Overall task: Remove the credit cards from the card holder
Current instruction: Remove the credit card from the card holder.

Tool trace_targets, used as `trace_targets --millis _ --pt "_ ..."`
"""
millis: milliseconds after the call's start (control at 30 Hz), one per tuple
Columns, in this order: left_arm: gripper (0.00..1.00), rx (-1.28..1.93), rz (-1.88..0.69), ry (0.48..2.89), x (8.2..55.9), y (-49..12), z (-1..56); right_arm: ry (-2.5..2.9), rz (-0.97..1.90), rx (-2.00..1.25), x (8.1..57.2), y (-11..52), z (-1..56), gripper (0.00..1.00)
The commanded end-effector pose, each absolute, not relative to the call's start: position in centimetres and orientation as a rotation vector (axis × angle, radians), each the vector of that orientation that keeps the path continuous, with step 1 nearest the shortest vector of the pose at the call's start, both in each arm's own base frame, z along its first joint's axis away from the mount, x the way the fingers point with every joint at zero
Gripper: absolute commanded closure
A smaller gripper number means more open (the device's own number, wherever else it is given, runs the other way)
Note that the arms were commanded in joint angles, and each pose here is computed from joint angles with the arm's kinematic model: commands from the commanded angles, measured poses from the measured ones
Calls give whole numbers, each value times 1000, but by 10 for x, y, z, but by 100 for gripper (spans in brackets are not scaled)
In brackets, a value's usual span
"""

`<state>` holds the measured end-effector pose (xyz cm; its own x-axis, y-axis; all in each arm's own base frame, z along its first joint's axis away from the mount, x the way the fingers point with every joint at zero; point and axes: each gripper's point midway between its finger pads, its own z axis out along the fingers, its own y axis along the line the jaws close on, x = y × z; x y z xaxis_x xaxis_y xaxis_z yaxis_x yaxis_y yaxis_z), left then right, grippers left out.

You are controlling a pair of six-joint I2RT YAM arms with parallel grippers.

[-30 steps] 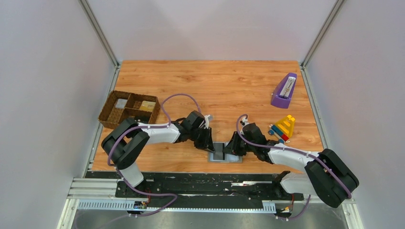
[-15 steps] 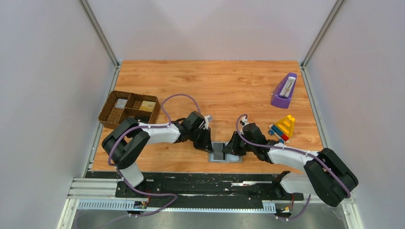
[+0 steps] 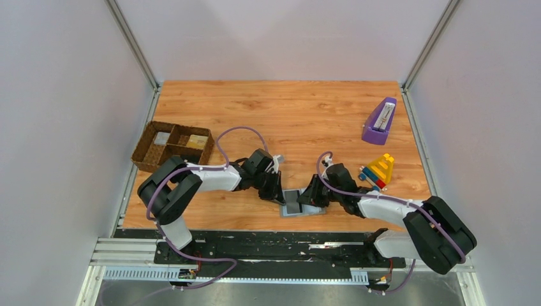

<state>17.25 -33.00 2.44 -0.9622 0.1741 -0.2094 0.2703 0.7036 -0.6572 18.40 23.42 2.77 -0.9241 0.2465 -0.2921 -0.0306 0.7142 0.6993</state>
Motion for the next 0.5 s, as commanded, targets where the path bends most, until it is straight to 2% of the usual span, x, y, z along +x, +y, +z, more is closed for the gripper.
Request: trace_targets --millis 0,133,467 --pt "96 383 -1042 2819 166 -323 5 2542 1057 189 187 234 31 73" --pt "96 382 -1033 2826 166 -321 4 2555 966 195 192 226 31 72" --pt "95 382 -1022 2831 167 -322 4 2574 1010 158 189 233 29 73"
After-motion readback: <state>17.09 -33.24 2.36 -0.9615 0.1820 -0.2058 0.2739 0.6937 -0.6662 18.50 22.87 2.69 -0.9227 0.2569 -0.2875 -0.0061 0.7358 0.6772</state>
